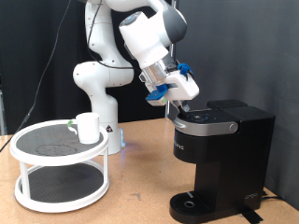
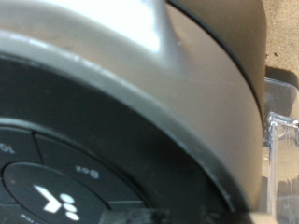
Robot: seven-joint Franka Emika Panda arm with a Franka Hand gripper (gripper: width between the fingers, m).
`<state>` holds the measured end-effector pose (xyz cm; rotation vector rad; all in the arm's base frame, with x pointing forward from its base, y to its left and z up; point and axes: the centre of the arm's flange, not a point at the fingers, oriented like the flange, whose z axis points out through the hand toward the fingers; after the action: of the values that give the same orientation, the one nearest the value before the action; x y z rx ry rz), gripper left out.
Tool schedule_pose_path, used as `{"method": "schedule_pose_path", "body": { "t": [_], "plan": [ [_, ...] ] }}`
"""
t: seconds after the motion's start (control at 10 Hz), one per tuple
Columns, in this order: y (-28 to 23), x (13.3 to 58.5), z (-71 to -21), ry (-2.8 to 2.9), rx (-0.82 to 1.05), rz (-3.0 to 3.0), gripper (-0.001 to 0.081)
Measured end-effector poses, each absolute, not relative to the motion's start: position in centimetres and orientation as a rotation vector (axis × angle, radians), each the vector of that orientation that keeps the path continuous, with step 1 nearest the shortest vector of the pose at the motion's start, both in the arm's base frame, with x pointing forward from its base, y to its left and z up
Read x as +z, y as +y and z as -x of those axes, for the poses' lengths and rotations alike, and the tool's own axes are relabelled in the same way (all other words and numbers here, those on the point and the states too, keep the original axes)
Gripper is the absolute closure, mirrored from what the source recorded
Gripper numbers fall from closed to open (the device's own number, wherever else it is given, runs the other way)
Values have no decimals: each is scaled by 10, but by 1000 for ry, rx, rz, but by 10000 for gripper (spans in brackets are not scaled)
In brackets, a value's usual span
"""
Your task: Make a cup of coffee with the keurig machine
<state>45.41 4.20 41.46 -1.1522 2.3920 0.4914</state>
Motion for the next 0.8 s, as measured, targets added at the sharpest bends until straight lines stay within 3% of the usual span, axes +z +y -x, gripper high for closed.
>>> {"method": "schedule_pose_path", "body": {
  "t": [0.3, 0.8],
  "plan": [
    [42, 413, -451, 2397, 506, 1143, 806],
    [38, 452, -458, 2304, 761, 948, 806]
  ]
}}
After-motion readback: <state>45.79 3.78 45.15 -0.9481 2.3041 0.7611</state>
